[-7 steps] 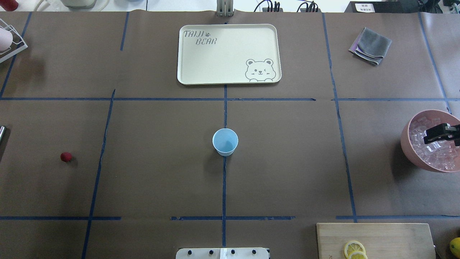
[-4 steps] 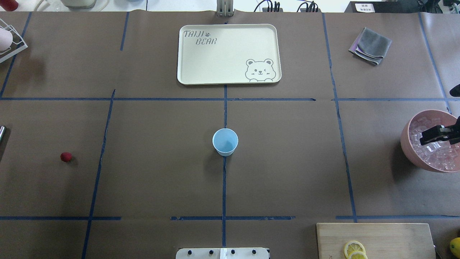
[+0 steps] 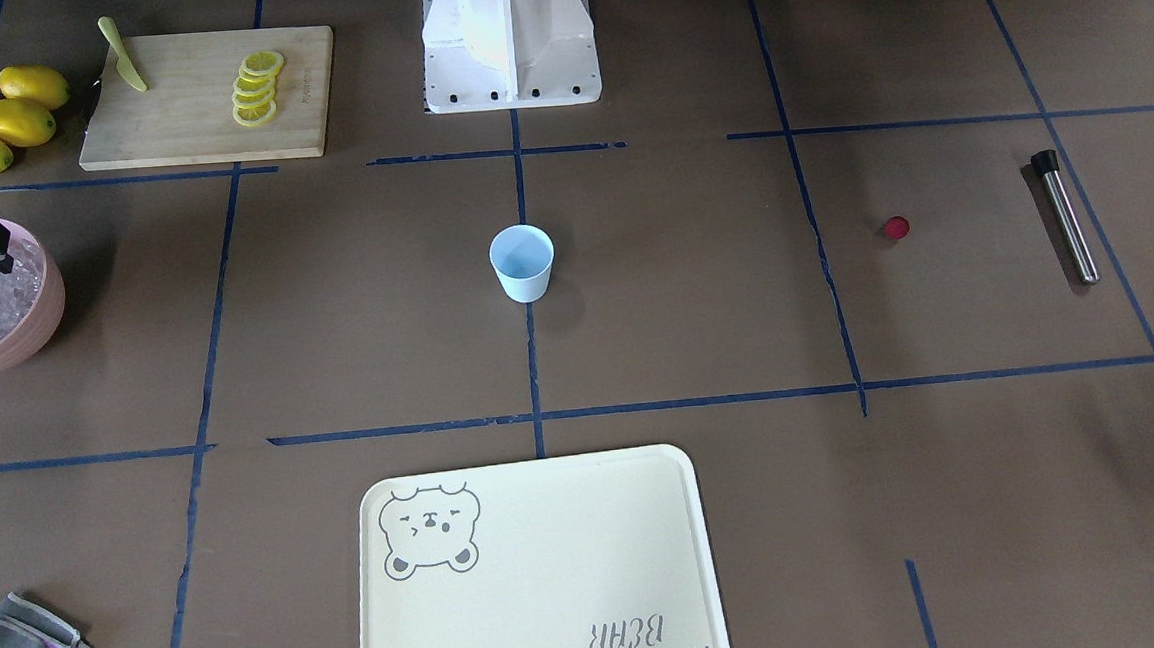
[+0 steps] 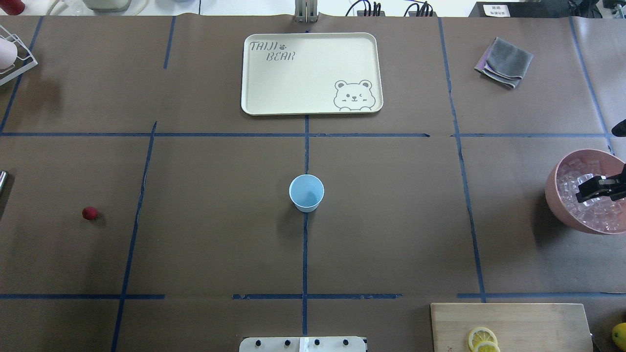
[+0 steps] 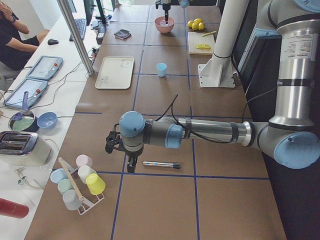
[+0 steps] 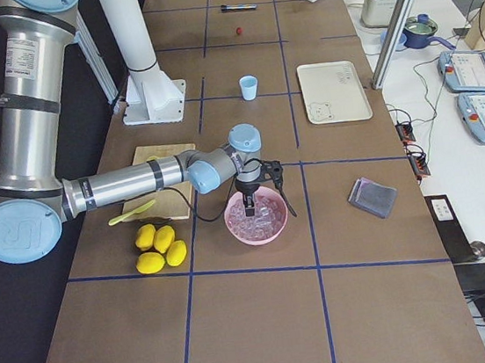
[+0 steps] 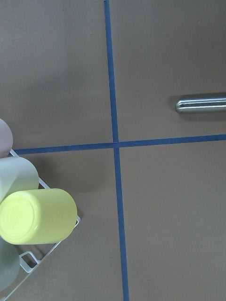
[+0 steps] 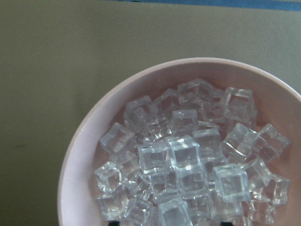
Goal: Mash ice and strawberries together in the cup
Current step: 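Lower the right gripper into the pink bowl and grasp an ice cube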
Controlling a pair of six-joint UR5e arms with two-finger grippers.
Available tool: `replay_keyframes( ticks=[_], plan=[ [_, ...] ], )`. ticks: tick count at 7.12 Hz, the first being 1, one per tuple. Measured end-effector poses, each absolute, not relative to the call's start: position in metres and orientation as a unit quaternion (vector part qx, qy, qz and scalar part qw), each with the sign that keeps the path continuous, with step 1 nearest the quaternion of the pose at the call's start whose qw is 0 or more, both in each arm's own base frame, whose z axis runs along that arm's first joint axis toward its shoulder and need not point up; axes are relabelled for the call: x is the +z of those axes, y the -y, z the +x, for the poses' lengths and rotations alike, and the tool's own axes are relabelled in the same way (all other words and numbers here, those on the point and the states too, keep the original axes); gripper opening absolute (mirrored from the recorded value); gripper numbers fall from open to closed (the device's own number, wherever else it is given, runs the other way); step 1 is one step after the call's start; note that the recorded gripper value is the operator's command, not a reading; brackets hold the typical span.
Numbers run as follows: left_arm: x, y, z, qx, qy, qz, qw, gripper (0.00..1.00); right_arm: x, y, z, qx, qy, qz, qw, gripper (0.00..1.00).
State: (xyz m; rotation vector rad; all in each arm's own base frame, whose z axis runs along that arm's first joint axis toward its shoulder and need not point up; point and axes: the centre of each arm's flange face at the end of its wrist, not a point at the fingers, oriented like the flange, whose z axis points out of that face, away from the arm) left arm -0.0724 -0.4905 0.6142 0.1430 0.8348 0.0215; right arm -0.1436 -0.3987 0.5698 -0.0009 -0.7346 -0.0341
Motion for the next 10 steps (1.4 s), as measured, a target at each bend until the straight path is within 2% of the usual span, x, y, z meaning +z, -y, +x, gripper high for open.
replay_keyframes(
  ticks=[2,5,10],
  plan=[
    [0.614,0.491,-0.072,0.011,-0.405,0.07,0.912,1.0,0.574,0.398,-0.144,-0.016,0.357,-0.005,0.934,0.75],
    [0.614,0.491,-0.072,0.011,-0.405,0.07,0.912,1.0,0.582,0.396,-0.149,-0.02,0.353,-0.014,0.935,0.68],
    [0.61,0.491,-0.073,0.012,-0.405,0.072,0.911,1.0,0.587,0.398,-0.154,-0.022,0.351,-0.018,0.936,0.66]
  ],
)
